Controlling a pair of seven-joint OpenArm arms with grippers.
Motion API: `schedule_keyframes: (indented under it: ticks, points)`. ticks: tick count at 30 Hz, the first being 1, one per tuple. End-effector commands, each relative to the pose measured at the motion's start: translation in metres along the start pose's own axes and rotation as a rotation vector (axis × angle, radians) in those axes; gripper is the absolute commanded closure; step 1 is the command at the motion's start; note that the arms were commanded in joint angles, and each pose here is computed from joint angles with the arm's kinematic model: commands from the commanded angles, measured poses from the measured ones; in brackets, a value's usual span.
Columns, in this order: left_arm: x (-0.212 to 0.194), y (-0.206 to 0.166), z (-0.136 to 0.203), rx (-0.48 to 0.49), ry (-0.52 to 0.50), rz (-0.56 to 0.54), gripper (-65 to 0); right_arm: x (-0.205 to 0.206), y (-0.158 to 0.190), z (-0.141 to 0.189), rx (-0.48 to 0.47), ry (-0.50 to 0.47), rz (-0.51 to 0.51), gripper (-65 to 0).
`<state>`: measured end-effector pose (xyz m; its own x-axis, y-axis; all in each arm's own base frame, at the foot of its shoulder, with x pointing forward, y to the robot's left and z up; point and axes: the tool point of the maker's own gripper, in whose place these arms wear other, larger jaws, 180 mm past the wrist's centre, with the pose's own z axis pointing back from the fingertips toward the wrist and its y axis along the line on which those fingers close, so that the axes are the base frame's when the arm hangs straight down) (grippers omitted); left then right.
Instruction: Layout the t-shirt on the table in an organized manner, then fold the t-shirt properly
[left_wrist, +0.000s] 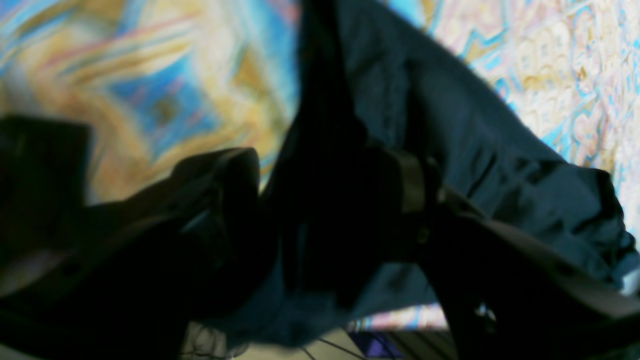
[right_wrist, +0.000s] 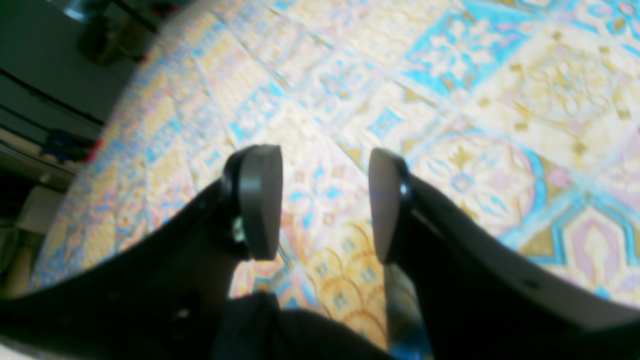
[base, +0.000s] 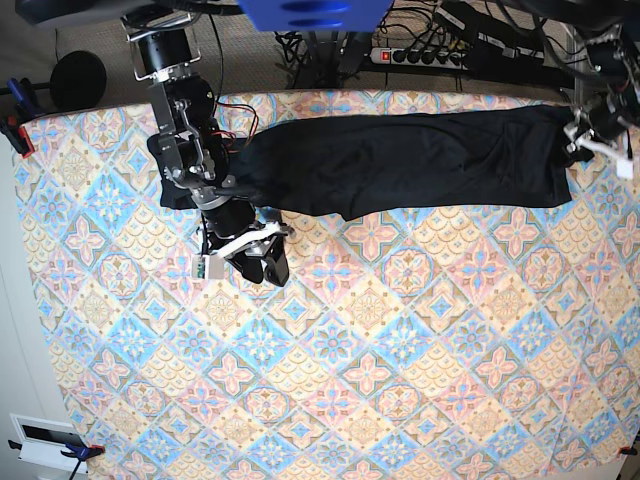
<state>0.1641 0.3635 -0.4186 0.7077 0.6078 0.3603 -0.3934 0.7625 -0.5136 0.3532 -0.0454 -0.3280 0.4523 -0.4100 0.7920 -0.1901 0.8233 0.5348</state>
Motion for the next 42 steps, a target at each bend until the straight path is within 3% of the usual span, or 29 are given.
schedule_keyframes:
  ticks: [1, 13, 23, 33, 42]
  points:
    - [0.003, 0.007, 0.012, 0.022, 0.025, -0.035, -35.4, 0.013, 0.006, -0.003, 0.025, -0.042, 0.003, -26.2]
    - [0.003, 0.003, 0.019, -0.019, 0.016, -0.043, -44.3, 0.005, -0.001, -0.005, 0.007, -0.021, -0.005, -26.2]
    - [0.032, 0.005, 0.013, 0.050, -0.044, -0.111, -44.5, 0.005, -0.001, -0.005, 0.007, -0.021, -0.005, -26.2]
    - [-0.002, -0.013, -0.019, 0.001, 0.023, -0.094, -44.7, 0.005, -0.001, -0.005, 0.007, -0.021, -0.005, -26.2]
    - [-0.009, -0.010, -0.017, 0.004, 0.042, -0.111, -44.8, 0.005, -0.001, -0.005, 0.007, -0.023, -0.005, -26.2]
